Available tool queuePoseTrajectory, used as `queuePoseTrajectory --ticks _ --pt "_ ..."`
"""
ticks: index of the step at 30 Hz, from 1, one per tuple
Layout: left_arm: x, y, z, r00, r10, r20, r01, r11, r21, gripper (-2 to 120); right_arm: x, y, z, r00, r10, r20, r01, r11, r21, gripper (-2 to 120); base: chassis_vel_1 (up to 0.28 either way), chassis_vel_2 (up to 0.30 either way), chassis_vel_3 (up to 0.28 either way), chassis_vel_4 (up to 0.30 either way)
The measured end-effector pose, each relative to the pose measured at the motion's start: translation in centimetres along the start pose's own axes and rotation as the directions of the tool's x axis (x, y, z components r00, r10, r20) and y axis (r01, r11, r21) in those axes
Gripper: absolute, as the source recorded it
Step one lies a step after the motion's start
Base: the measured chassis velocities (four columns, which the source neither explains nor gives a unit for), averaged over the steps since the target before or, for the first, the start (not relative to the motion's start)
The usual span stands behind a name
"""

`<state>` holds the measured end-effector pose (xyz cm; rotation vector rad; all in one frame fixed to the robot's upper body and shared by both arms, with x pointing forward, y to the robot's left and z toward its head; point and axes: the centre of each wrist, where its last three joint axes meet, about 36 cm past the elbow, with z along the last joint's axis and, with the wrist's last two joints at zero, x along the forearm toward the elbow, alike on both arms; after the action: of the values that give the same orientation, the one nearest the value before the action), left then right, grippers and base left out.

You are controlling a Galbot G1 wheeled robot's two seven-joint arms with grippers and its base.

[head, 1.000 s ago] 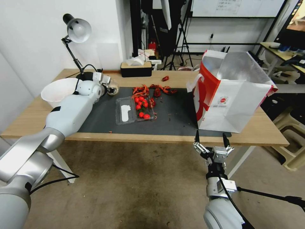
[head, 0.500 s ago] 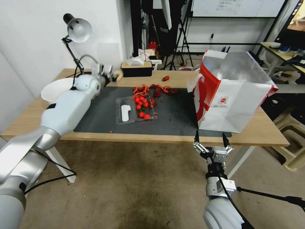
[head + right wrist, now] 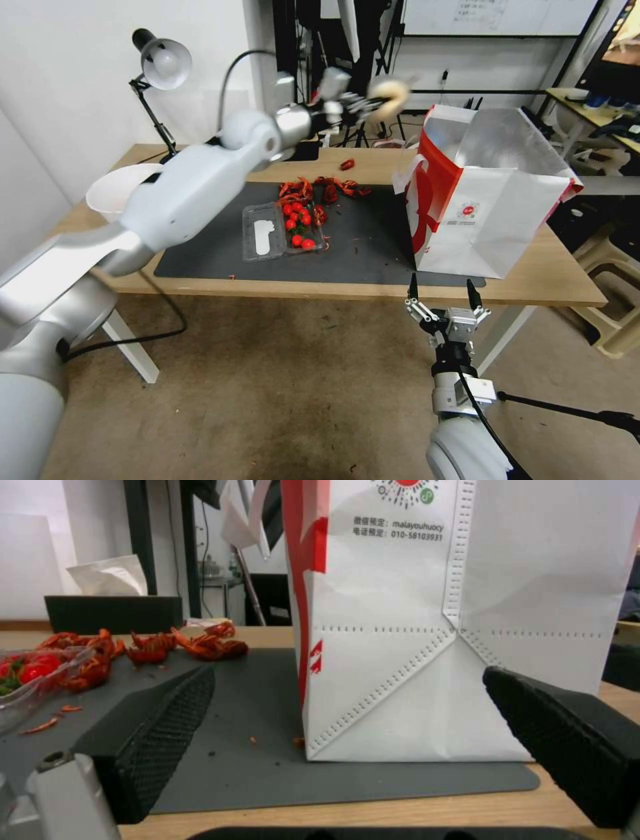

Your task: Pick up the trash from the table and place it into the takeout bag.

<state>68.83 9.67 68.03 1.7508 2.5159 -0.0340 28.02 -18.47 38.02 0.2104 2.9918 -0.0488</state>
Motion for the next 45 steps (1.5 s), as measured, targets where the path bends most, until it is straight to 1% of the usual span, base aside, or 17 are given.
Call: queuePoseTrajectory --ticks 5,12,16,19,21,23,25,28,29,31,33,34,36,37,41,44,45 --pt "-2.6 -0.6 -0.7 0.999 0.045 -0.030 -0.046 0.999 -0.020 3 0.0 0.0 0.0 1.000 0.004 0.003 -0.004 1.000 -0.003 100 0.000 0.000 0.000 0.000" --pt "-4.9 -1.3 0.5 0.992 0.091 -0.091 -0.094 0.995 -0.029 3 -0.1 0.0 -0.1 1.000 0.007 0.006 -0.007 1.000 -0.005 100 0.000 0.000 0.000 0.000" --pt "-5.8 -1.4 1.5 0.981 0.133 -0.144 -0.140 0.989 -0.041 3 -0.2 0.0 -0.1 1.000 0.009 0.009 -0.008 1.000 -0.006 100 0.000 0.000 0.000 0.000" --pt "-6.2 -1.7 1.7 0.976 0.152 -0.154 -0.160 0.986 -0.043 3 -0.2 0.1 -0.1 1.000 0.009 0.009 -0.009 1.000 -0.006 100 0.000 0.000 0.000 0.000" --pt "-6.4 -1.9 1.8 0.973 0.167 -0.160 -0.176 0.983 -0.044 7 -0.2 0.1 -0.1 1.000 0.009 0.009 -0.009 1.000 -0.006 100 0.000 0.000 0.000 0.000" --pt "-6.8 -2.0 1.8 0.969 0.181 -0.167 -0.191 0.980 -0.050 17 -0.2 0.1 -0.1 1.000 0.009 0.010 -0.009 1.000 -0.007 100 0.000 0.000 0.000 0.000" --pt "-6.9 -2.1 1.8 0.969 0.183 -0.167 -0.193 0.980 -0.051 20 -0.2 0.1 -0.1 1.000 0.009 0.010 -0.009 1.000 -0.007 100 0.000 0.000 0.000 0.000" --pt "-7.2 -2.2 1.8 0.969 0.185 -0.166 -0.196 0.979 -0.051 36 -0.2 0.0 -0.1 1.000 0.009 0.010 -0.009 1.000 -0.006 100 0.000 0.000 0.000 0.000" --pt "-7.2 -2.2 1.8 0.969 0.185 -0.166 -0.196 0.979 -0.051 36 -0.2 0.0 -0.1 1.000 0.009 0.010 -0.009 1.000 -0.006 100 0.000 0.000 0.000 0.000" --pt "-7.2 -2.2 1.8 0.969 0.183 -0.166 -0.194 0.979 -0.053 43 -0.2 0.0 -0.1 1.000 0.010 0.010 -0.010 1.000 -0.006 100 0.000 0.000 0.000 0.000" --pt "-7.2 -2.2 1.8 0.969 0.183 -0.166 -0.194 0.979 -0.053 43 -0.2 0.0 -0.1 1.000 0.010 0.010 -0.010 1.000 -0.006 100 0.000 0.000 0.000 0.000" --pt "-7.2 -2.1 1.4 0.970 0.180 -0.163 -0.192 0.980 -0.058 56 -0.1 0.0 -0.2 1.000 0.010 0.011 -0.010 1.000 -0.007 100 0.000 0.000 0.000 0.000" --pt "-7.0 -1.9 1.2 0.972 0.175 -0.157 -0.186 0.981 -0.061 65 -0.1 0.0 -0.2 1.000 0.011 0.011 -0.011 1.000 -0.008 100 0.000 0.000 0.000 0.000" --pt "-7.0 -1.9 1.2 0.972 0.175 -0.157 -0.186 0.981 -0.061 65 -0.1 0.0 -0.2 1.000 0.011 0.011 -0.011 1.000 -0.008 100 0.000 0.000 0.000 0.000" --pt "-6.3 -1.4 0.2 0.988 0.126 -0.088 -0.131 0.990 -0.057 84 -0.2 0.0 -0.3 1.000 0.014 0.015 -0.014 1.000 -0.009 100 0.000 0.000 0.000 0.000" --pt "-5.9 -1.2 0.1 0.993 0.101 -0.058 -0.104 0.994 -0.045 89 -0.2 0.0 -0.4 1.000 0.015 0.016 -0.014 1.000 -0.009 100 0.000 0.000 0.000 0.000" --pt "-5.4 -0.9 0.0 0.997 0.075 -0.033 -0.076 0.997 -0.035 97 -0.2 -0.1 -0.4 1.000 0.015 0.016 -0.015 1.000 -0.009 100 0.000 0.000 0.000 0.000"
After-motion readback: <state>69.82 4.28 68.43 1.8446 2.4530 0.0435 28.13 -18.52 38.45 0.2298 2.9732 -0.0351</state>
